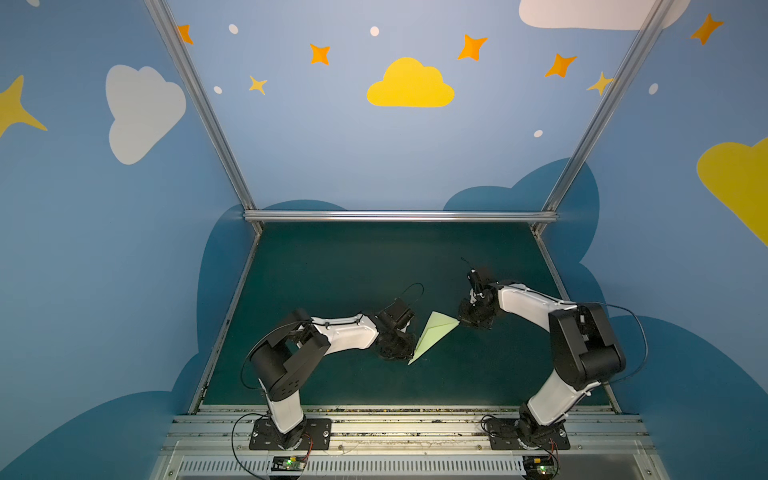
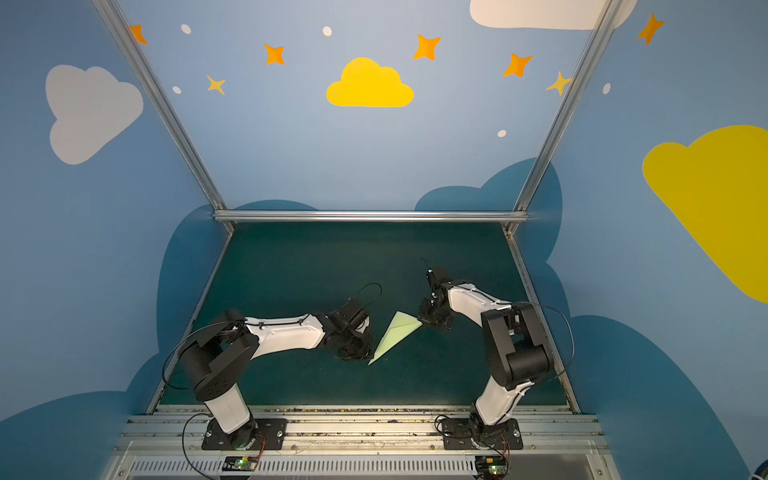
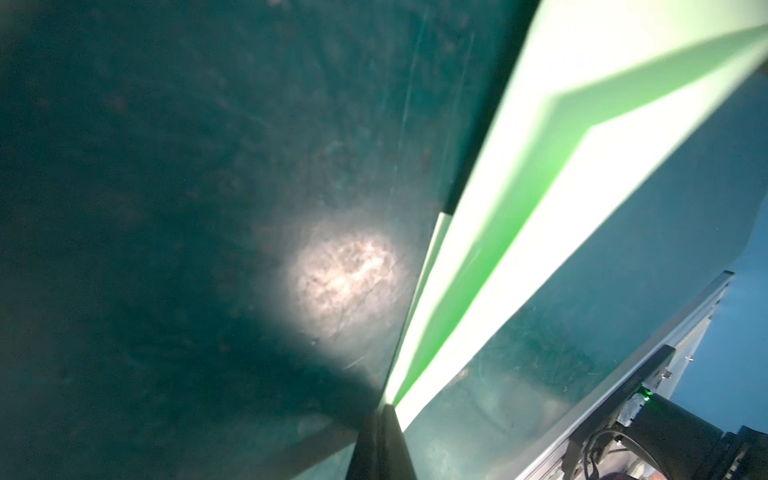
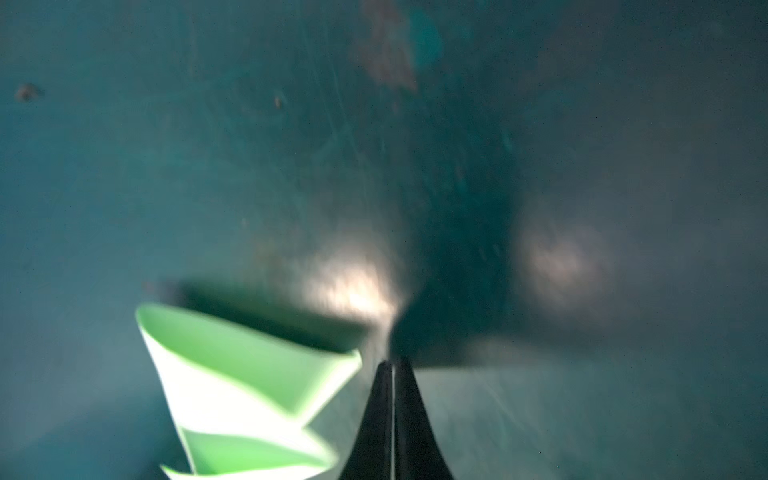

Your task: Fold a paper plane with a square sheet of paper (fold left side to right side)

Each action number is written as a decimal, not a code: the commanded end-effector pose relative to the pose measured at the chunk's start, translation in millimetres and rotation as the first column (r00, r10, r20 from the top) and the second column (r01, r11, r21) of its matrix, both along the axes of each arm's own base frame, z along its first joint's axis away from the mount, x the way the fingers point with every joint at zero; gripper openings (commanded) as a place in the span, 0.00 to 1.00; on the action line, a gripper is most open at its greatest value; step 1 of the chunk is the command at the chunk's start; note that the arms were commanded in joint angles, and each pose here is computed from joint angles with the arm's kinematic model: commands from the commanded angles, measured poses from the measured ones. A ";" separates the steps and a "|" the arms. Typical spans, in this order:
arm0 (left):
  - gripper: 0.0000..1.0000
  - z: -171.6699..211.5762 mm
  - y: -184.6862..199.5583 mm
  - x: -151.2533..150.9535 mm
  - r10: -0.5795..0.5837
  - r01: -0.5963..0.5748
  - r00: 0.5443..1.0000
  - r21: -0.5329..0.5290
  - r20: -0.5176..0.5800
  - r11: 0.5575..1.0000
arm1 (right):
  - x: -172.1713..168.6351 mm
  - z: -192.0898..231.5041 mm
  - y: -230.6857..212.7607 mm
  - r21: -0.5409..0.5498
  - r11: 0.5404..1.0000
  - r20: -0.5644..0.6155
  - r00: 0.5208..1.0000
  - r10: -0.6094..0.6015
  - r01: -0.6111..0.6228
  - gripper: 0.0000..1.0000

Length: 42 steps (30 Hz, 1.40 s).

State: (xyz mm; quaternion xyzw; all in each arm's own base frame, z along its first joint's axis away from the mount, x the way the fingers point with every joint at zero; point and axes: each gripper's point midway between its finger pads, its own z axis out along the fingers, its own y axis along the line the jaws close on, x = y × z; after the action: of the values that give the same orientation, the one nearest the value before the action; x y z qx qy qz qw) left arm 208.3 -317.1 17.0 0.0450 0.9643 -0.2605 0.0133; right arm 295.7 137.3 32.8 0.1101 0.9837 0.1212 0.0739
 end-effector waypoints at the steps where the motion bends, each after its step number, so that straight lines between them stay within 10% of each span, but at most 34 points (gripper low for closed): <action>1: 0.03 -0.5 9.6 -0.9 -0.005 0.005 1.000 0.049 -0.016 0.999 | -8.8 35.9 21.3 0.082 0.993 0.108 0.991 0.073 -0.082 0.00; 16: 0.03 55.4 -5.0 -0.8 0.090 -0.090 0.996 -0.124 -0.006 0.988 | -54.7 25.2 97.3 0.258 0.934 0.178 0.962 0.206 -0.248 0.00; 42: 0.03 10.2 -24.4 13.6 0.268 -0.271 0.963 -0.110 -0.044 0.956 | -60.5 -26.5 102.7 0.239 0.939 0.088 0.969 0.231 -0.246 0.00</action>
State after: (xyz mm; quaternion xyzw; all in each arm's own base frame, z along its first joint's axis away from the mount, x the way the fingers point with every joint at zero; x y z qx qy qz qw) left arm 219.1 -341.0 34.1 -0.0864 0.9428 -0.3205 0.0321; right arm 243.9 243.4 18.8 -0.0093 0.9606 0.2632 0.0887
